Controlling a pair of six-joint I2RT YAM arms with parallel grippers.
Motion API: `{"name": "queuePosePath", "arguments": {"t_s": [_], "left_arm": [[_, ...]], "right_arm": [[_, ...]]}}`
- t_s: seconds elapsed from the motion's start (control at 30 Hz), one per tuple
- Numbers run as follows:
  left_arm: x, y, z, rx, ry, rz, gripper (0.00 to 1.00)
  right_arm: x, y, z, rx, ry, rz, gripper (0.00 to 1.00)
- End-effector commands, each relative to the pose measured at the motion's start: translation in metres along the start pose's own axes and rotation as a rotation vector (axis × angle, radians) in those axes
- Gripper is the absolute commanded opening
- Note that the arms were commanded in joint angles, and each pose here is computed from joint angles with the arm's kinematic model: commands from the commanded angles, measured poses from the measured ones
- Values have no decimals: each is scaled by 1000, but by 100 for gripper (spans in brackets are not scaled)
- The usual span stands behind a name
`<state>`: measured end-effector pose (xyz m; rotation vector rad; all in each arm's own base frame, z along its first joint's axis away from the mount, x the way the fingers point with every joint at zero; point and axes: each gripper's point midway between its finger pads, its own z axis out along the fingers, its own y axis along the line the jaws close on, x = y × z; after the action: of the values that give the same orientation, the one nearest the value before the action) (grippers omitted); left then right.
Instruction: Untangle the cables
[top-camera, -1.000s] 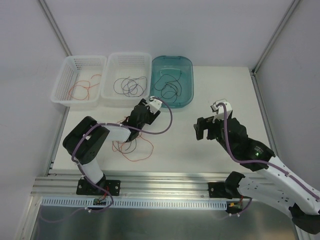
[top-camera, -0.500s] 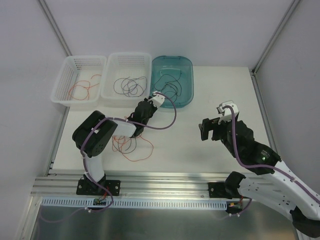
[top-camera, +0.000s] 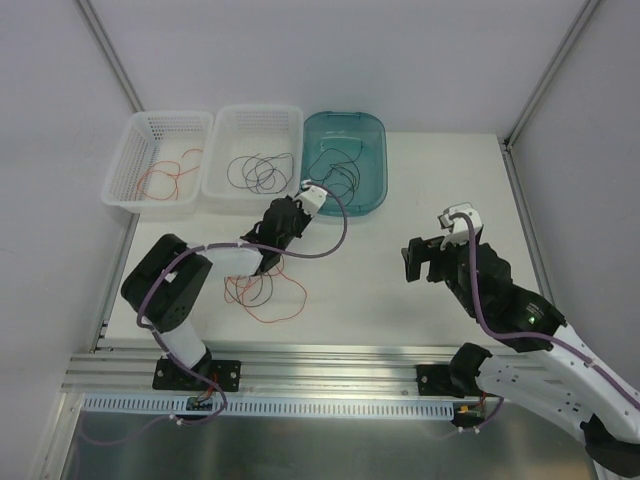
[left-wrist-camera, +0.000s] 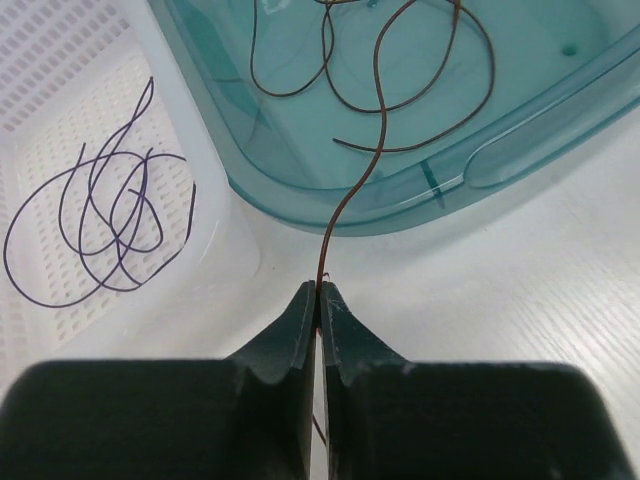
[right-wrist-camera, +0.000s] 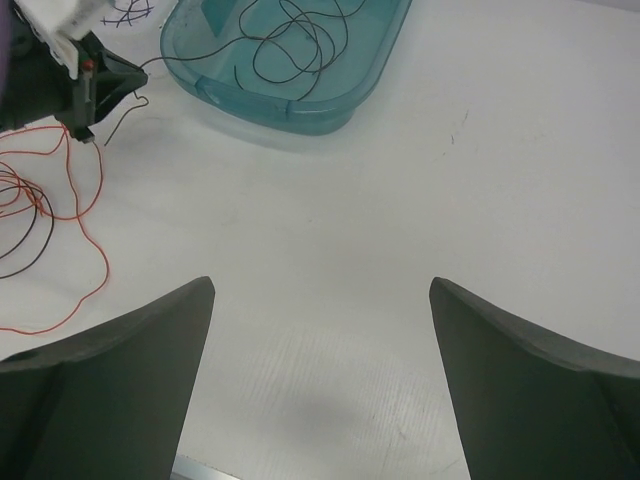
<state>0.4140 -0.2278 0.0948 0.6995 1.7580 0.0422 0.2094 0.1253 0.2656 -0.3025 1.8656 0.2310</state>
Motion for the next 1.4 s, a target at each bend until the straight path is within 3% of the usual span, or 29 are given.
{"name": "queuePosePath", "arguments": {"t_s": [0.0, 0.2, 0.4, 0.6, 0.77, 0.83, 0.9, 1.0, 1.07, 1.1, 1.17, 1.23, 1.3, 1.37], "left_arm": [[-46, 1, -20, 80, -36, -83, 0], [-98, 17, -35, 111, 14, -116, 0], [-191, 45, -14, 84, -119, -111, 0], [-198, 40, 57, 121, -103, -244, 0], [-170, 27, 114, 118, -46, -352, 0], [-170, 26, 123, 117, -47, -378, 15], [-173, 26, 120, 141, -56, -380, 39], [-183, 26, 96, 175, -68, -409, 64], [-206, 33, 66, 199, -113, -432, 75], [-192, 27, 58, 206, -79, -440, 85], [-207, 36, 25, 203, -112, -473, 88], [-201, 34, -9, 223, -102, -544, 96], [-174, 22, -28, 252, -50, -577, 99], [-176, 23, -60, 245, -68, -627, 99]], "right_arm": [[1, -9, -3, 36, -9, 0, 94], [1, -10, -6, 31, -14, 6, 94], [2, -10, -8, 27, -16, 12, 94], [5, -10, -8, 22, -3, 13, 94], [8, -9, -7, 20, 14, 2, 94], [9, -9, -7, 22, 21, -1, 94], [9, -9, -8, 18, 24, -3, 94], [7, -9, -10, 18, 24, -3, 94], [6, -9, -12, 14, 30, -6, 94], [3, -9, -14, 11, 26, -6, 94], [4, -9, -16, 7, 40, -5, 94], [3, -10, -19, 9, 50, 3, 94], [7, -12, -21, 14, 68, 4, 94], [9, -14, -24, 20, 71, 23, 94]]}}
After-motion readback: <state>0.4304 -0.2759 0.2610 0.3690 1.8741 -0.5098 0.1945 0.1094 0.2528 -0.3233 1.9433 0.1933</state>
